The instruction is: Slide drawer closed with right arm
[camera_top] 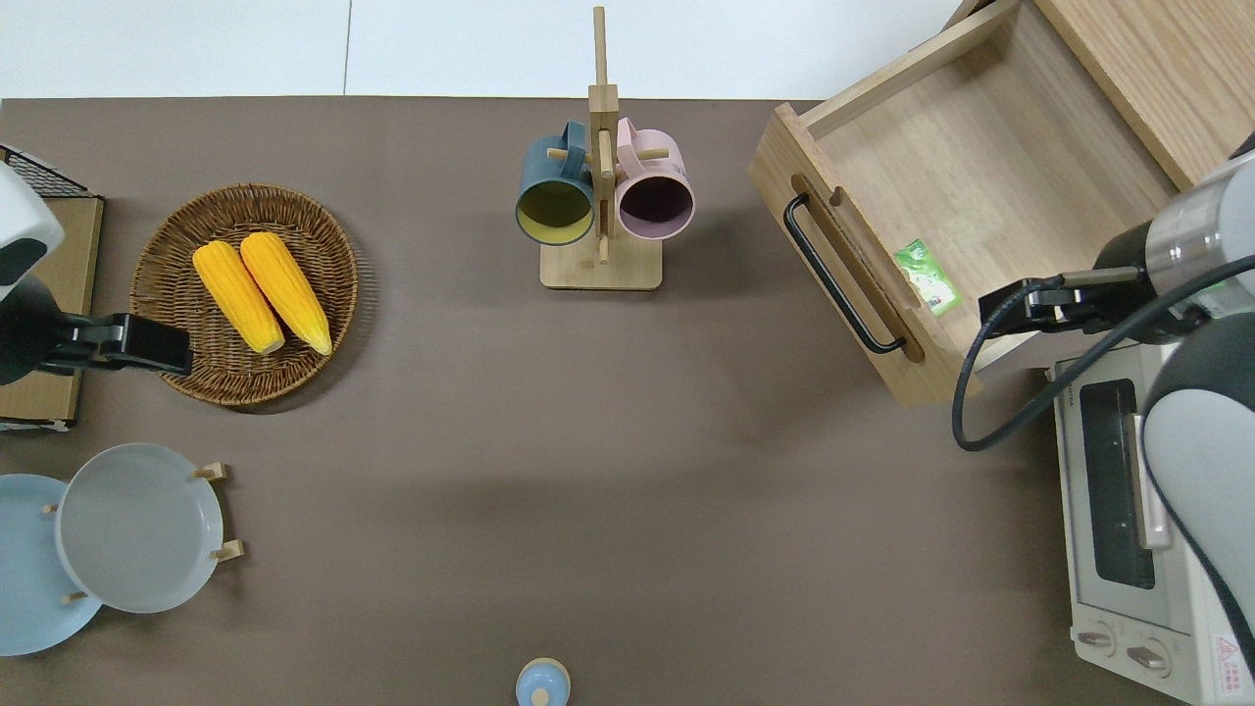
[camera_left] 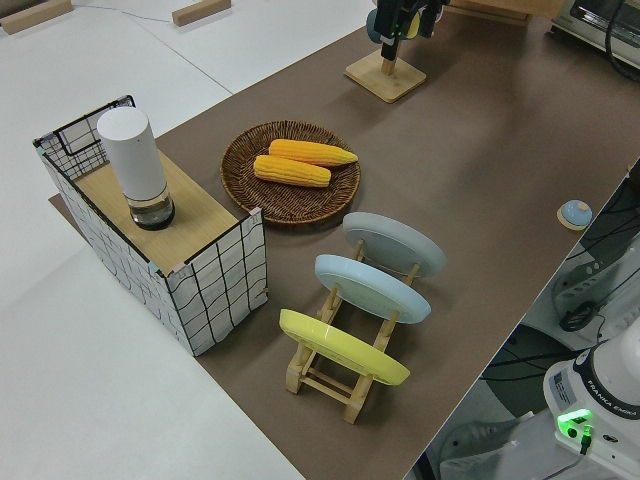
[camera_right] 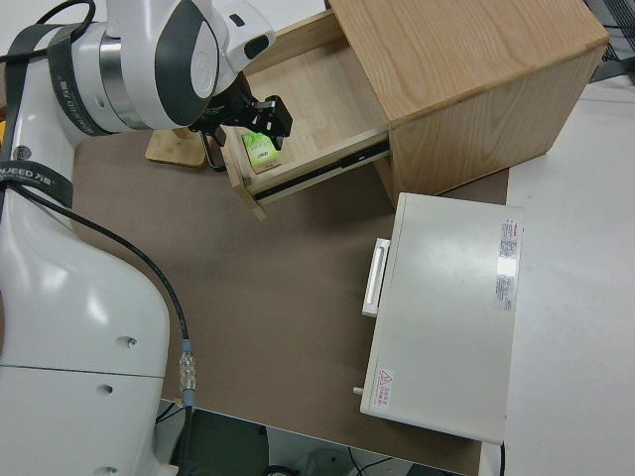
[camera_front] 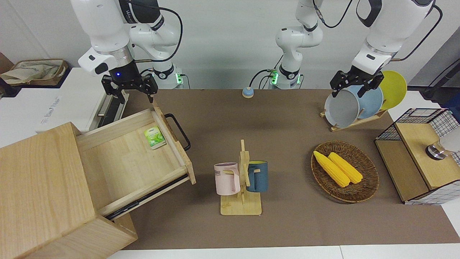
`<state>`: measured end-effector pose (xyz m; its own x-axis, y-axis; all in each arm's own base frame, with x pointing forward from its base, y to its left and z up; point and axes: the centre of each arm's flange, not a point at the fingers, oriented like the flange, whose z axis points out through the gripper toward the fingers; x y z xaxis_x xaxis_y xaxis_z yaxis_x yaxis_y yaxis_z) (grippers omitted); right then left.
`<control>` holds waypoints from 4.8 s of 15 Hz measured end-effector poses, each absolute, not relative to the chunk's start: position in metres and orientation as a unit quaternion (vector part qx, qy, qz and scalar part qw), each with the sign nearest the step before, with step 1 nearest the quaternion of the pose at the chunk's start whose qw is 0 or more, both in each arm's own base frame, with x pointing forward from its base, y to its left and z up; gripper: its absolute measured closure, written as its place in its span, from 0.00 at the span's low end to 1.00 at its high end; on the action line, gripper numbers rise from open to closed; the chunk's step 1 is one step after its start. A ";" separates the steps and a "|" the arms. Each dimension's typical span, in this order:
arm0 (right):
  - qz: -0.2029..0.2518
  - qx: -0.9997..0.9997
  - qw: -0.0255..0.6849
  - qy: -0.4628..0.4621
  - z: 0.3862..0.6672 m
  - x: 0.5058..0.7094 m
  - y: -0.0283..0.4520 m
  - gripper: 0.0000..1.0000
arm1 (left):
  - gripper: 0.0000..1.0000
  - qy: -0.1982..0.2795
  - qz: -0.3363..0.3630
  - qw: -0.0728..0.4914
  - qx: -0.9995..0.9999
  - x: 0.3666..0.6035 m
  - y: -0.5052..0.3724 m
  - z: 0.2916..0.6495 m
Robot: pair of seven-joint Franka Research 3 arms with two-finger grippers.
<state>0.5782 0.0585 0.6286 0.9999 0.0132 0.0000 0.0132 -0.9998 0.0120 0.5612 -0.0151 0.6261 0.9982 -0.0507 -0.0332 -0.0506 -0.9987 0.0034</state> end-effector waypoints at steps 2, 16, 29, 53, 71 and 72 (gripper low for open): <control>-0.001 1.000 0.006 0.012 0.630 0.577 0.058 0.40 | 0.00 -0.025 -0.017 0.001 1.000 0.561 -0.015 0.626; 0.045 0.999 0.004 0.016 0.679 0.557 0.069 0.99 | 0.00 -0.025 -0.017 0.001 1.000 0.561 -0.015 0.626; 0.053 0.982 -0.006 -0.179 0.647 0.541 0.236 0.99 | 0.00 -0.025 -0.017 0.001 1.000 0.561 -0.015 0.626; 0.006 0.884 0.011 -0.466 0.481 0.616 0.220 0.99 | 0.00 -0.025 -0.017 0.001 1.000 0.561 -0.015 0.626; 0.050 0.863 -0.027 -0.501 0.489 0.671 0.080 0.99 | 0.00 -0.025 -0.017 0.001 1.000 0.561 -0.015 0.626; 0.050 0.869 -0.026 -0.492 0.487 0.674 0.070 0.99 | 0.00 -0.025 -0.017 0.001 1.000 0.561 -0.015 0.626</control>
<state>0.6740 0.0702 0.4872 0.5114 -0.8572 0.0613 -0.8519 -0.5150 -0.0951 0.5612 -0.0151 0.6261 0.9982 -0.0507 -0.0332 -0.0506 -0.9987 0.0034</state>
